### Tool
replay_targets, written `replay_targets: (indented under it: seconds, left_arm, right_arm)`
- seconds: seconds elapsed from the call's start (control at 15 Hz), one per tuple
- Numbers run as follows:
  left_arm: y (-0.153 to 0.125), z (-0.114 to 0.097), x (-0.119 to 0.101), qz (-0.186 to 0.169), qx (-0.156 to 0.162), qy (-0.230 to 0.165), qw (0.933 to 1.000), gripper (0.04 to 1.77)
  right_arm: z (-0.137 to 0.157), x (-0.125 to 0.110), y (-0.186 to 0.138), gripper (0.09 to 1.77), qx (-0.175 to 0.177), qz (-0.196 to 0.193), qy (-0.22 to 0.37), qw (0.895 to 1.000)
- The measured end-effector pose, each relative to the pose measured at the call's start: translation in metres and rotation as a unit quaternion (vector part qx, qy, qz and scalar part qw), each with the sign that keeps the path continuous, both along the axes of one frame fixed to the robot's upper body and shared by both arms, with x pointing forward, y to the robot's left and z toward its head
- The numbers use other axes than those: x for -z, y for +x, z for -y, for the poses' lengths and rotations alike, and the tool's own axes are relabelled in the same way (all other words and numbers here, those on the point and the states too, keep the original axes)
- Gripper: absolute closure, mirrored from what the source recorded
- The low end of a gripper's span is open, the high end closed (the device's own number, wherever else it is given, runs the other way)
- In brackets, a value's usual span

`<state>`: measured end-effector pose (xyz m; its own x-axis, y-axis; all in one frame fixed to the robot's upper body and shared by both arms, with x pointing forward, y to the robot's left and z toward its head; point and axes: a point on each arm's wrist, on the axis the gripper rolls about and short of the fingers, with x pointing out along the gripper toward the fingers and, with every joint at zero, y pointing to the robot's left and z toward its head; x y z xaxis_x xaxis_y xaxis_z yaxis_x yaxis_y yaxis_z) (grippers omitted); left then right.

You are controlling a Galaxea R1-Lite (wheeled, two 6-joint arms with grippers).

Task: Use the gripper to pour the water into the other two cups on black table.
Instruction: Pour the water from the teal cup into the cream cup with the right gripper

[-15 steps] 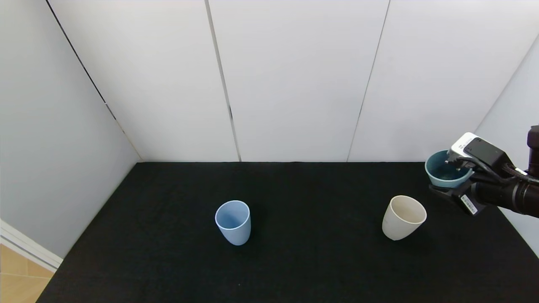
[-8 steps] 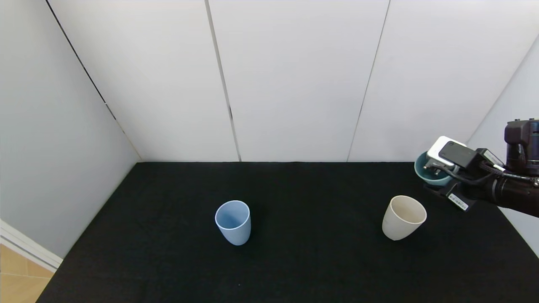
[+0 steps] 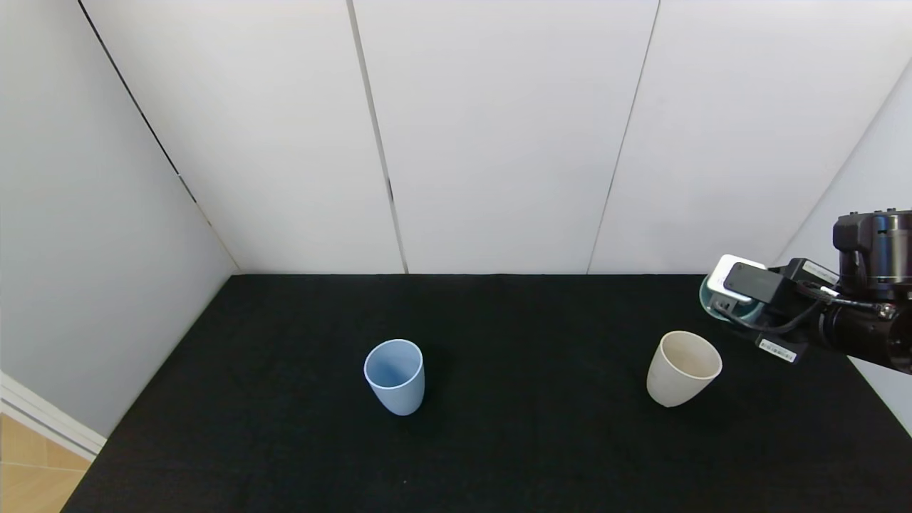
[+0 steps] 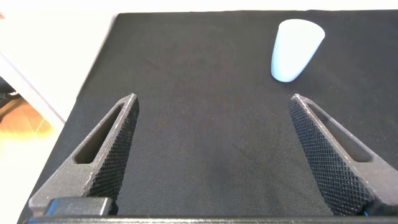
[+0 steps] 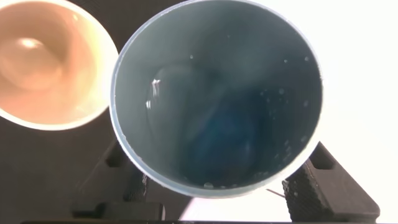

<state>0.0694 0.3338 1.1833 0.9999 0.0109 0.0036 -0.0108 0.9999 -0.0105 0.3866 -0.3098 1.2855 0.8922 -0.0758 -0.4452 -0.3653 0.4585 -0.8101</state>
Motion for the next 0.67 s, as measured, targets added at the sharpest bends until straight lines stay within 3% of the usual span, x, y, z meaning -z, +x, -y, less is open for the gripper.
replay_targets:
  seconds: [0.67]
  left_arm:
    - [0.000,0.000,0.000,0.000,0.000,0.000,1.0000,0.09]
  right_arm:
    - [0.012,0.000,0.007,0.66,-0.026,-0.009,-0.098,0.995]
